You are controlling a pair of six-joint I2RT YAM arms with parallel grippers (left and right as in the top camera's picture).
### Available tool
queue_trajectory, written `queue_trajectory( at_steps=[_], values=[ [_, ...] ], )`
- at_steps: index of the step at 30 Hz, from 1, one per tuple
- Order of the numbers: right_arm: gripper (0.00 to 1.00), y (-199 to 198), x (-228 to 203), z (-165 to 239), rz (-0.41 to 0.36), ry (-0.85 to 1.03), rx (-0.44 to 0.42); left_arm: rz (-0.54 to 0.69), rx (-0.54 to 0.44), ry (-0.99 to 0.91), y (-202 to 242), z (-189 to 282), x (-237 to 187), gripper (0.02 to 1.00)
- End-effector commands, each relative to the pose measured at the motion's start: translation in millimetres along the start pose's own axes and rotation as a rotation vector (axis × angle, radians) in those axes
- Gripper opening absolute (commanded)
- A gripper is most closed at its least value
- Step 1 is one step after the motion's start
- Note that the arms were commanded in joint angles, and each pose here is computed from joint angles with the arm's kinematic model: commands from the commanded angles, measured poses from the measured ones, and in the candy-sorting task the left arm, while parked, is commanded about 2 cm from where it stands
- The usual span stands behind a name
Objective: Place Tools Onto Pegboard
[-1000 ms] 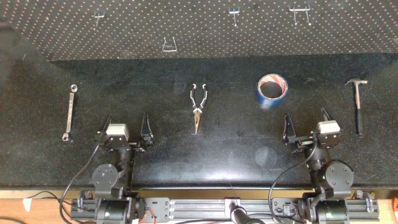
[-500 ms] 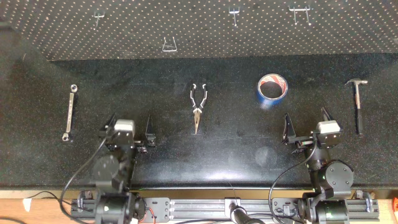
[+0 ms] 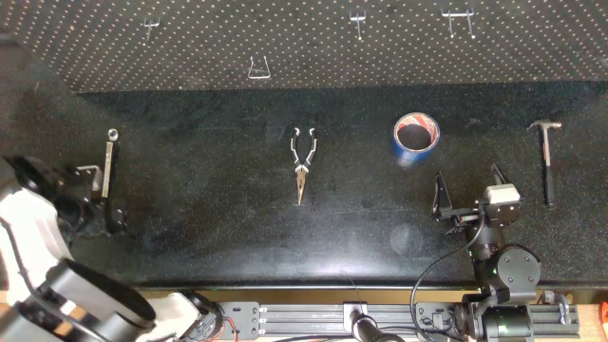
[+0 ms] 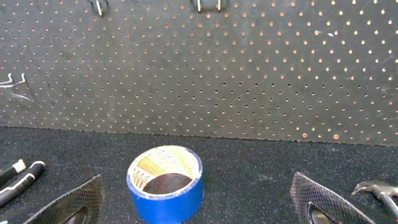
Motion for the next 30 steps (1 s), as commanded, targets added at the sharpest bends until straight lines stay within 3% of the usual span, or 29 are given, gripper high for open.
queue_trajectory(
  at_steps=[1,6,17,24,25,30],
  values=[
    [0.976,1,-1,0,0.014,0.004,0.005,-0.015,-0.022,-0.061,43,-6,36,0.996],
    [0.976,1,-1,0,0.014,0.004,0.005,-0.083,-0.031,-0.084,49,-31,71,0.993],
    [0.976,1,-1,0,0.014,0.004,0.005,-0.152,-0.035,-0.133,43,-64,108,0.993],
    [0.976,1,-1,0,0.014,0.004,0.005,-0.075,-0.066,-0.158,41,-75,115,0.980],
    [0.976,1,-1,0,0.014,0.004,0.005,-0.068,-0.063,-0.153,41,-75,115,0.632],
    [0.976,1,-1,0,0.014,0.004,0.005,-0.063,-0.047,-0.129,42,-76,113,0.029]
  ],
)
Point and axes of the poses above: each gripper's point midway between its finger pads, its own z axis back along the fingers, its own y axis along the line the jaws close on, x = y × z, the point moved 9 cm from there along z, back along the fingers, and after that the axes turned 14 degrees about -z, right-handed, at the moved point
